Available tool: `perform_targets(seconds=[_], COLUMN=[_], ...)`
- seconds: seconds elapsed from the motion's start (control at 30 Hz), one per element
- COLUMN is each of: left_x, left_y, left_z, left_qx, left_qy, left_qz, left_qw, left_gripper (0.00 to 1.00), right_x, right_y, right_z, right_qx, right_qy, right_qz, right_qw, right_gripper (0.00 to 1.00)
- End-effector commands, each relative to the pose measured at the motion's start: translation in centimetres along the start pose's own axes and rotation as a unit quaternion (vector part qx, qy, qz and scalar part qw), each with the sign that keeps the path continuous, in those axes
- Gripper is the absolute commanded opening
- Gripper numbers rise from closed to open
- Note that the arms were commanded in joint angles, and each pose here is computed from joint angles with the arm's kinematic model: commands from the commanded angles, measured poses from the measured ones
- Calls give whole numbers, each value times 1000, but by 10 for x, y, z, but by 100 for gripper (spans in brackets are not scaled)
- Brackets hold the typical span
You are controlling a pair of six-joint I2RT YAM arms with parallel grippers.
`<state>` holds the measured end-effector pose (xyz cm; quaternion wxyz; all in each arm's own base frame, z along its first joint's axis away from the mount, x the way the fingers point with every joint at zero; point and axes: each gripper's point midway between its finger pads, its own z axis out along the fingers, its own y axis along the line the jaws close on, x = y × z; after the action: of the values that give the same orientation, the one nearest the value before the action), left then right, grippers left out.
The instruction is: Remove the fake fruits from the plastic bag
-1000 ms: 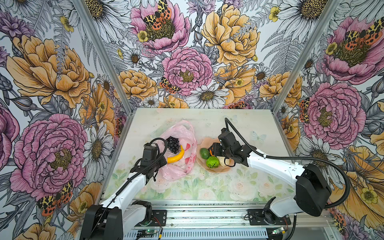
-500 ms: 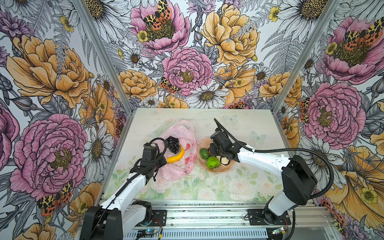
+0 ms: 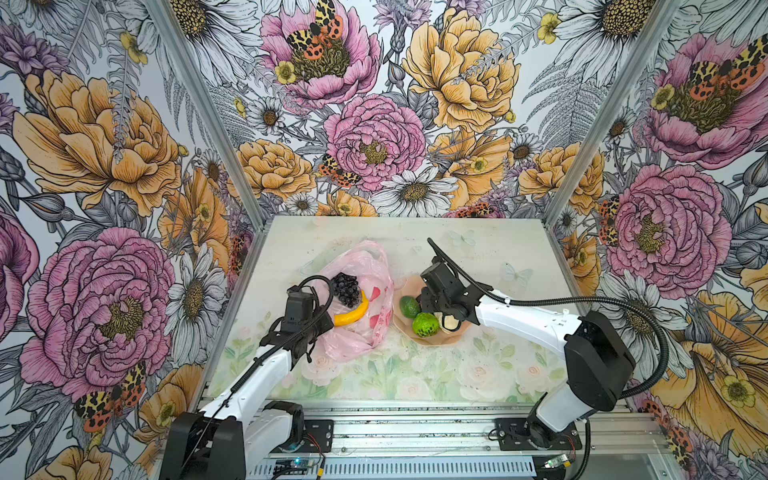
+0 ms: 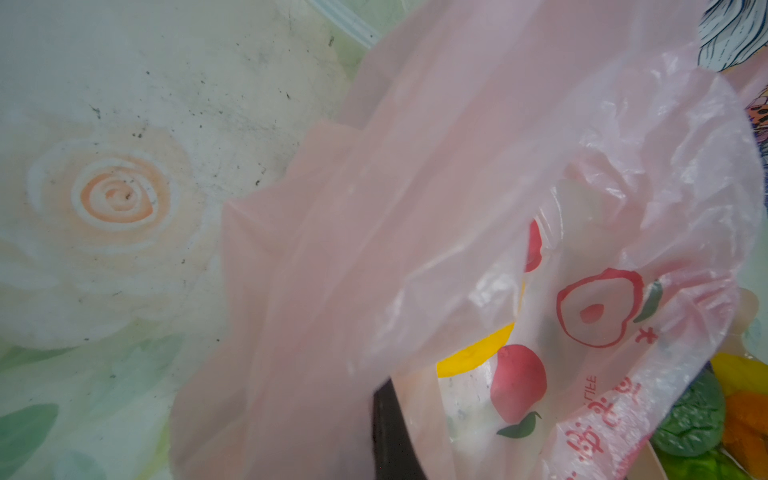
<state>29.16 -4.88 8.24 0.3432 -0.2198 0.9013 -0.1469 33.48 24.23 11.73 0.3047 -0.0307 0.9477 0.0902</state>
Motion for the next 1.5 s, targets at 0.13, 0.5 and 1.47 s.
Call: perform_targets(seconds=[0.13, 0.5, 1.47], left_x=[8, 28, -43], left_y=[2, 22, 18], left_z=[-5, -21, 30], left_qx=[-1, -36, -140], left_qy=[12, 40, 42], left_qz=[-41, -85, -34], left_qw=[999, 995, 989], left_gripper=[0, 40, 73], right_x=[-28, -46, 97], right_y=[5, 95, 201], right_z=[-35, -62, 51], right_qx=[-17, -86, -147], right_qy=[-45, -86, 86], right_qz=[7, -46, -157], right_qw=[999, 992, 973], right_gripper=[53, 59, 67])
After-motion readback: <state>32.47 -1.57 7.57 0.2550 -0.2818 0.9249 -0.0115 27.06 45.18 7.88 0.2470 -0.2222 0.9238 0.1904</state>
